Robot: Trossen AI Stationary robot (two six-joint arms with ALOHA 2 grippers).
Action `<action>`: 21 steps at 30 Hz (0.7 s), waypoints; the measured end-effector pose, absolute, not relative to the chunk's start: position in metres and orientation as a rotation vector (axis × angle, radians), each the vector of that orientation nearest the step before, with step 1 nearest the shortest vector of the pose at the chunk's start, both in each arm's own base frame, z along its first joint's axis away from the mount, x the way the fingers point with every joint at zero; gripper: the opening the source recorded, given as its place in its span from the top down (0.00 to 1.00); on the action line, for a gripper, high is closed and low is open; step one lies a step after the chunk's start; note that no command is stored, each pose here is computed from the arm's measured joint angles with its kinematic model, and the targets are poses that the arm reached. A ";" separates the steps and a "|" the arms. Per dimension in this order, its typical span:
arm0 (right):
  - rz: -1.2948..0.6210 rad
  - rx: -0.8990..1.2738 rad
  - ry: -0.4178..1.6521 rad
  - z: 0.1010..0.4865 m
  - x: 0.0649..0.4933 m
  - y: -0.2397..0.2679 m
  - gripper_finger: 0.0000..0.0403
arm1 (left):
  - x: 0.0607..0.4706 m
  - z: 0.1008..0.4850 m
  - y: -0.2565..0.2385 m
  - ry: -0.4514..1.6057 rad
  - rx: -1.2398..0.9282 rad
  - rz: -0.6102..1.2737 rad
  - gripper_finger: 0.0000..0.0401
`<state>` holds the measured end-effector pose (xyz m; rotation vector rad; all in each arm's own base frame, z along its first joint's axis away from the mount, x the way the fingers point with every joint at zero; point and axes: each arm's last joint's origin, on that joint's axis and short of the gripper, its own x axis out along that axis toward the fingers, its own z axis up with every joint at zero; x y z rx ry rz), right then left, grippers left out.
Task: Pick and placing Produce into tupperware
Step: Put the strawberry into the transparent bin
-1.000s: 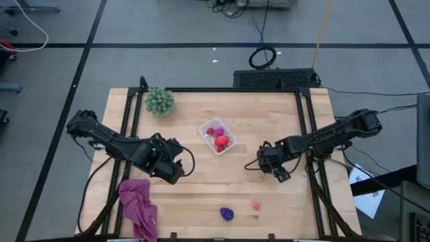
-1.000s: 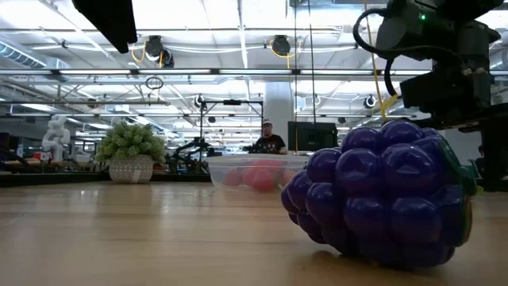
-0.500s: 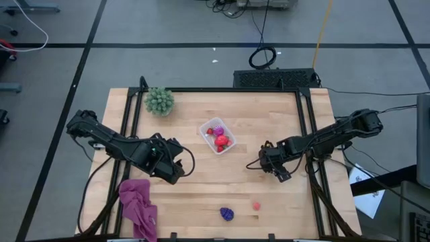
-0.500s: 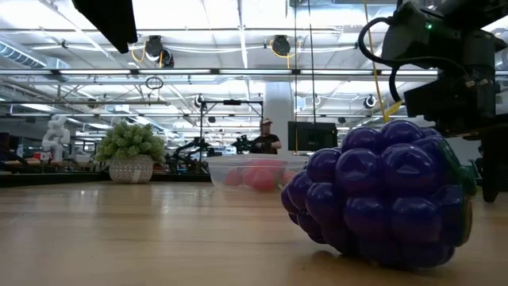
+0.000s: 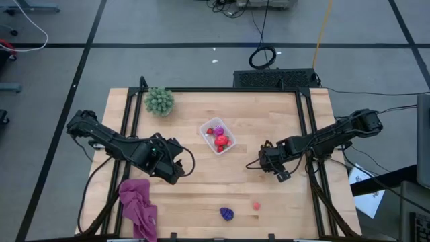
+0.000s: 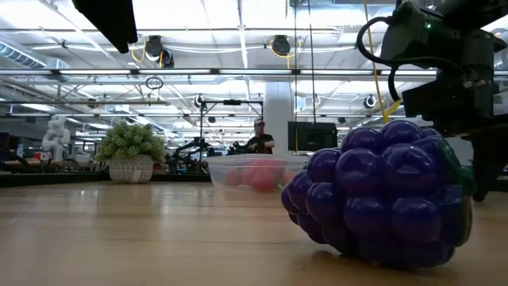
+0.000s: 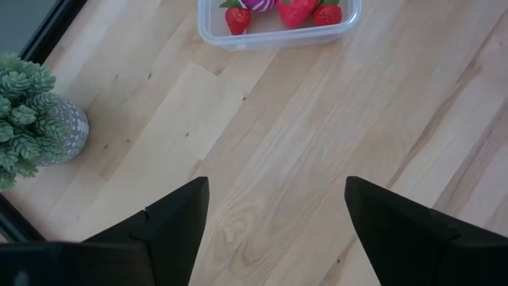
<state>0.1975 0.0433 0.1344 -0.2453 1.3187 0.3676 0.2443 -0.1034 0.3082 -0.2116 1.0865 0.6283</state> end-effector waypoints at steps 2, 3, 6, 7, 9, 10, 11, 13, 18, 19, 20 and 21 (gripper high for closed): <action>0.365 -0.244 1.318 0.135 0.198 0.043 0.63 | 0.244 0.308 -0.103 1.086 -0.212 0.628 0.26; 0.365 -0.244 1.317 0.135 0.198 0.043 0.63 | 0.244 0.308 -0.103 1.086 -0.212 0.628 0.26; 0.363 -0.244 1.310 0.137 0.200 0.044 0.66 | 0.244 0.308 -0.103 1.086 -0.211 0.629 0.26; 0.363 -0.244 1.303 0.138 0.202 0.044 0.66 | 0.244 0.308 -0.103 1.086 -0.211 0.629 0.26; 0.362 -0.244 1.295 0.140 0.203 0.044 0.68 | 0.244 0.308 -0.103 1.086 -0.211 0.629 0.26; 0.362 -0.244 1.293 0.141 0.204 0.044 0.69 | 0.244 0.308 -0.103 1.086 -0.211 0.629 0.26; 0.362 -0.244 1.290 0.142 0.205 0.045 0.70 | 0.244 0.308 -0.103 1.085 -0.211 0.629 0.26; 0.361 -0.244 1.283 0.143 0.206 0.045 0.71 | 0.244 0.308 -0.103 1.085 -0.210 0.629 0.26; 0.359 -0.244 1.271 0.148 0.210 0.046 0.75 | 0.244 0.308 -0.103 1.084 -0.209 0.630 0.26; 0.359 -0.244 1.269 0.149 0.210 0.046 0.76 | 0.244 0.308 -0.103 1.084 -0.209 0.630 0.26; 0.359 -0.245 1.269 0.149 0.210 0.046 0.76 | 0.244 0.308 -0.103 1.084 -0.209 0.630 0.26; 0.359 -0.245 1.269 0.149 0.210 0.046 0.76 | 0.244 0.308 -0.103 1.084 -0.209 0.630 0.26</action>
